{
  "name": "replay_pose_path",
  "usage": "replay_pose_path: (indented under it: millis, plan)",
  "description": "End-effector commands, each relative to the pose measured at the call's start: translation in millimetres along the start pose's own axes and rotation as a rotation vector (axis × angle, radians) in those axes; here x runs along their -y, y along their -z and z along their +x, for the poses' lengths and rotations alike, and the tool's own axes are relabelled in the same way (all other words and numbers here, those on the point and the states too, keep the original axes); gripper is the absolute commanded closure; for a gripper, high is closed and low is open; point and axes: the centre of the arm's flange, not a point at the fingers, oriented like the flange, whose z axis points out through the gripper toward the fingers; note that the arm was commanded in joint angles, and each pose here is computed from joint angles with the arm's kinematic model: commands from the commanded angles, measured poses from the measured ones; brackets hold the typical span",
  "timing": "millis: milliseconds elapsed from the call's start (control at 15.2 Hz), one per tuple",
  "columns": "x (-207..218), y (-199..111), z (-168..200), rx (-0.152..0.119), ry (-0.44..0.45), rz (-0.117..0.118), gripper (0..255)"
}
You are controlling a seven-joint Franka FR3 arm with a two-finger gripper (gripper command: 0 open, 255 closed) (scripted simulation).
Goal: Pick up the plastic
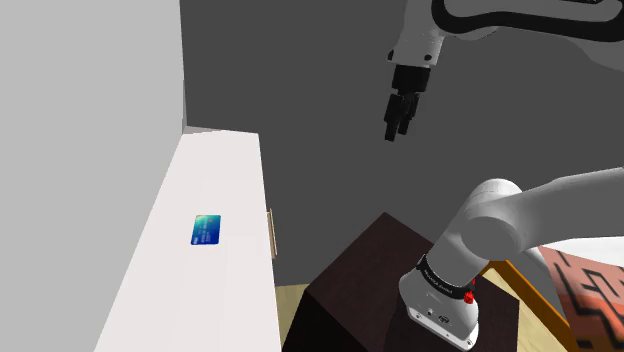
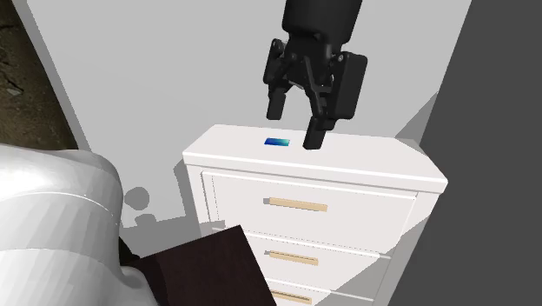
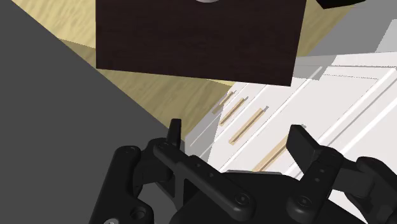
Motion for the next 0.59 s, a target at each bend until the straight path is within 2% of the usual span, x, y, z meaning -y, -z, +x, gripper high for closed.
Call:
replay_pose_path:
  millis: [0,528]
  plan:
    - [0,0,0,0.000,0.000,0.000,0]
    - [96,-39,20,-0.074,-0.153,-0.013,0]
